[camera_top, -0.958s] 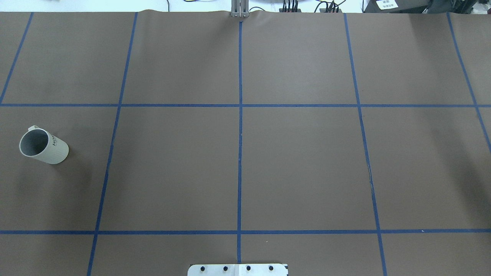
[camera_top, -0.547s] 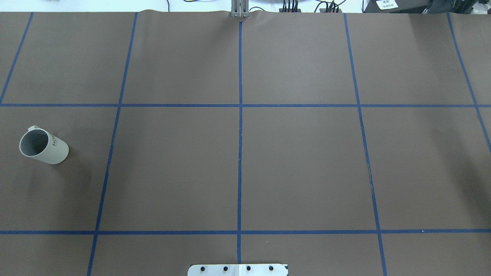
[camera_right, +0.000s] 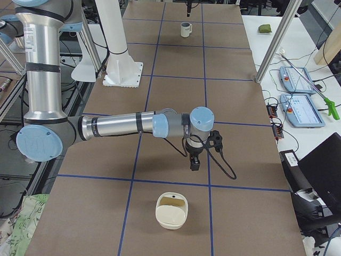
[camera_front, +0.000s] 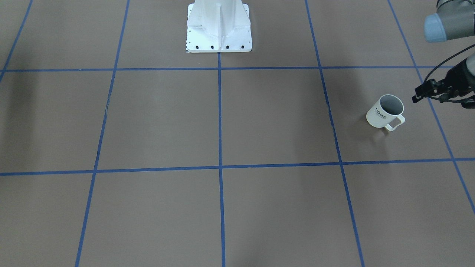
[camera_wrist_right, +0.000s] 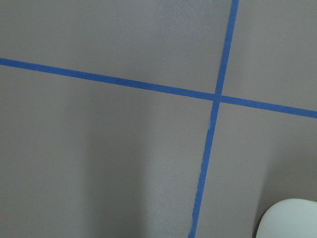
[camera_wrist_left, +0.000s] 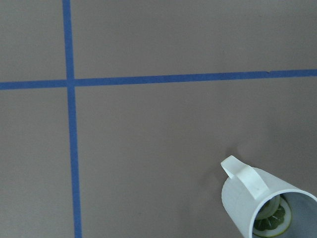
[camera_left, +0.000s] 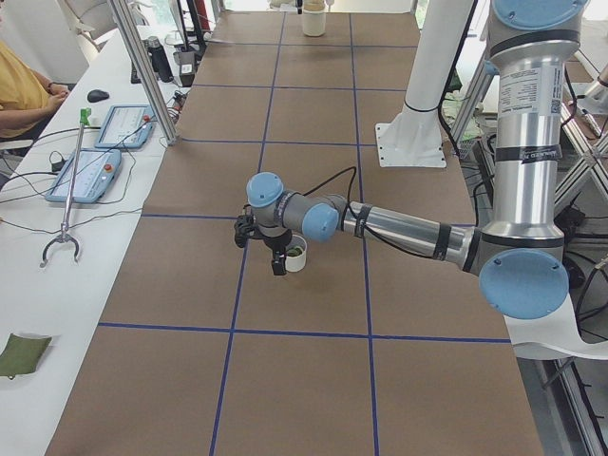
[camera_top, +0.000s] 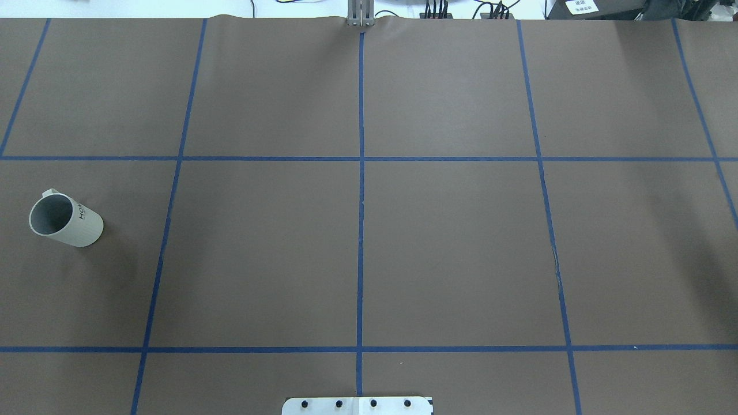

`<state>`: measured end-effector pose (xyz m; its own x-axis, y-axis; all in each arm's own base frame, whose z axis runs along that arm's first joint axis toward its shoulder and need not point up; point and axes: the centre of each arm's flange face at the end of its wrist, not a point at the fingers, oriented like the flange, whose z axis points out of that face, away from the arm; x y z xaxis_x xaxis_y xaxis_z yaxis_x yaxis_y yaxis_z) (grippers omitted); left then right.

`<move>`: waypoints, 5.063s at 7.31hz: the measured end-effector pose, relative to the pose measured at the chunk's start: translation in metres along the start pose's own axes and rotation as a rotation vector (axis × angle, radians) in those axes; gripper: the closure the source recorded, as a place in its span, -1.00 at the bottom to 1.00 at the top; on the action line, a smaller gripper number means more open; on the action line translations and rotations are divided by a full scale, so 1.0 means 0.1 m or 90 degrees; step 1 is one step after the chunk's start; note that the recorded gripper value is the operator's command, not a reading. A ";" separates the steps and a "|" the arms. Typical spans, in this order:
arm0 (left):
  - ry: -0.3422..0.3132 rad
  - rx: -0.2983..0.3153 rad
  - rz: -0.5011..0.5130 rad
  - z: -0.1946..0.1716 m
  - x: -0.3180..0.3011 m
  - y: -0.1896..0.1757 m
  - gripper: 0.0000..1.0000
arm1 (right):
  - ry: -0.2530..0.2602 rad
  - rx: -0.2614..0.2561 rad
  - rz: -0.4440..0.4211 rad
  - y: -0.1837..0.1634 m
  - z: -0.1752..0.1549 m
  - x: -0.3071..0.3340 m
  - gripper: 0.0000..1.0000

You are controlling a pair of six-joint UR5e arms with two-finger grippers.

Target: Left arm hands cup to right arm to dump lemon

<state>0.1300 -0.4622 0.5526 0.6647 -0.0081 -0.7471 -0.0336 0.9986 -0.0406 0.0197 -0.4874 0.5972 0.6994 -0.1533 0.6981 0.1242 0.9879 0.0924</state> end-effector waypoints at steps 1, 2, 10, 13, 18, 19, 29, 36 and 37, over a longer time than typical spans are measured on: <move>0.012 0.010 0.001 0.12 0.03 0.16 -1.00 | 0.000 -0.001 0.000 0.00 0.01 0.00 -0.99; 0.022 0.016 -0.008 0.19 0.04 0.26 -1.00 | 0.000 -0.003 0.000 0.00 0.02 0.01 -0.99; 0.006 0.000 -0.016 0.62 0.20 0.06 1.00 | -0.008 -0.006 -0.007 -0.02 0.21 0.10 -0.99; 0.018 0.002 -0.016 0.58 0.36 0.02 1.00 | -0.033 0.011 -0.036 -0.04 0.35 0.06 -0.99; 0.084 -0.010 -0.160 -0.04 1.91 -0.62 1.00 | -0.085 0.101 -0.072 -0.37 0.65 -1.10 -0.99; 0.095 -0.016 -0.184 -0.11 2.31 -0.68 1.00 | -0.101 0.145 -0.072 -0.45 0.76 -1.57 -0.99; -0.004 -0.089 -0.295 -0.40 5.37 -1.37 1.00 | -0.103 0.640 -0.100 0.62 1.54 -6.82 -0.98; 0.001 -0.131 -0.260 -0.29 6.04 -0.88 1.00 | -0.043 0.730 -0.087 0.54 1.49 -6.95 -0.98; 0.002 -0.136 -0.254 -0.26 6.09 -0.81 1.00 | -0.040 0.732 -0.086 0.53 1.51 -6.96 -0.98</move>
<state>0.5184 -0.5490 0.0833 0.6548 -0.3902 -0.6473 0.0716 0.8846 -0.4609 -0.5663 -0.3251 0.2233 0.6886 -0.2894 0.6649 -0.5412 0.4052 0.7369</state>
